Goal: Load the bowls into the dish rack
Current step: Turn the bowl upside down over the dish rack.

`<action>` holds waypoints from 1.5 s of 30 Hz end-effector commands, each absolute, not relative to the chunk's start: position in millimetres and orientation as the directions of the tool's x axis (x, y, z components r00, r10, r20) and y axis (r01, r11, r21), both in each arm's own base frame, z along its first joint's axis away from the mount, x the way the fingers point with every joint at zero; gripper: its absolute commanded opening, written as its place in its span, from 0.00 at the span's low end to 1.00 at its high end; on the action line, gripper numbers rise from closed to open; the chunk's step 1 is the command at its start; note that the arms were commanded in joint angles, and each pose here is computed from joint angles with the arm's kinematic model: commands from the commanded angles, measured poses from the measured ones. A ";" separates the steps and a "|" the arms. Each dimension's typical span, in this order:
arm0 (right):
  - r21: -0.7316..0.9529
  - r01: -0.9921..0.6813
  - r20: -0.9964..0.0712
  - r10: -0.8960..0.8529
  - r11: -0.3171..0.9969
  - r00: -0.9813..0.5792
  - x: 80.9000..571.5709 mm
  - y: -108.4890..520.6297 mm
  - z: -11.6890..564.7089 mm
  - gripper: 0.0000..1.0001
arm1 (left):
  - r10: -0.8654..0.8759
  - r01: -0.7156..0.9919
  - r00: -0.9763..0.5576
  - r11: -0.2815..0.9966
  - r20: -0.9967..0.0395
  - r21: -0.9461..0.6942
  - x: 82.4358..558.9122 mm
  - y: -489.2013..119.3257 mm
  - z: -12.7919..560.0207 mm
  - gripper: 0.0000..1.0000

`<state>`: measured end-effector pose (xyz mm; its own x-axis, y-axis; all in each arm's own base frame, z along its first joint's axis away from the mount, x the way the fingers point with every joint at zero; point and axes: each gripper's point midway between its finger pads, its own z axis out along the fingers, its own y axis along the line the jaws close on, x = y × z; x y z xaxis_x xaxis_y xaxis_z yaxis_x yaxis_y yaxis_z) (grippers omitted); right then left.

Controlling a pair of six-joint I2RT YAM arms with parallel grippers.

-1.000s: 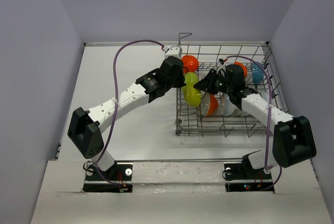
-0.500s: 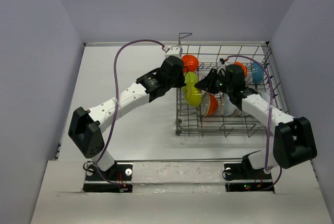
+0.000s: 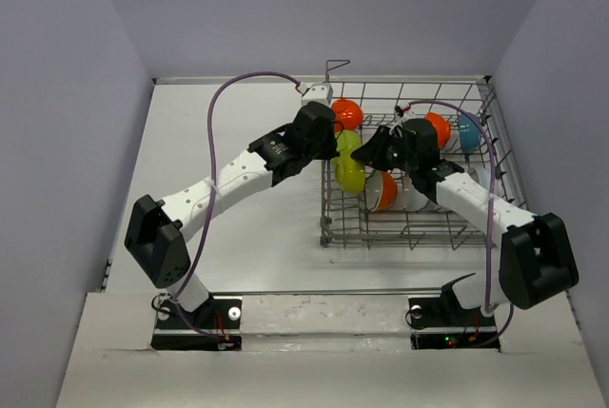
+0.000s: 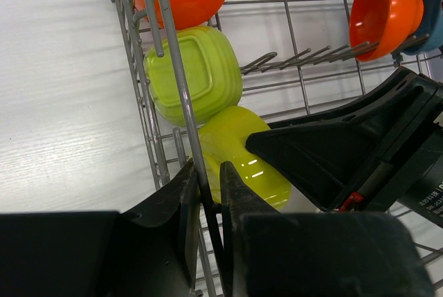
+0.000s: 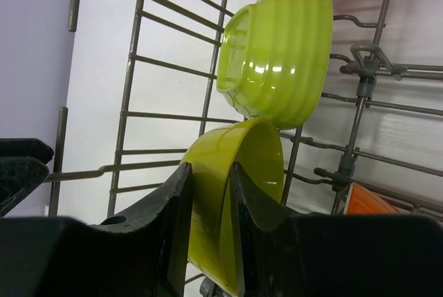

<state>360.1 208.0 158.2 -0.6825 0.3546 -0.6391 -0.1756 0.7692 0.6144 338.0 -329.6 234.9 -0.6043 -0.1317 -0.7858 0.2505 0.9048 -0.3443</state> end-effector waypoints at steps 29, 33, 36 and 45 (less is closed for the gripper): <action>0.101 0.063 -0.478 0.104 0.993 -0.872 282.3 123.0 35.3 0.32 | -0.113 0.286 -0.575 0.900 -0.810 -0.329 337.0 -330.0 253.2 0.00; 0.134 0.051 -0.526 0.115 0.990 -0.842 292.7 128.7 59.4 0.32 | -0.116 0.288 -0.572 0.899 -0.812 -0.331 336.6 -330.3 256.0 0.00; 0.156 0.042 -0.565 0.124 0.987 -0.816 304.1 133.6 83.1 0.35 | -0.118 0.288 -0.569 0.898 -0.814 -0.332 336.7 -330.0 257.8 0.00; 0.236 -0.014 -0.655 0.148 0.972 -0.741 348.1 160.0 149.3 0.37 | -0.128 0.281 -0.566 0.899 -0.814 -0.336 337.3 -329.3 261.5 0.00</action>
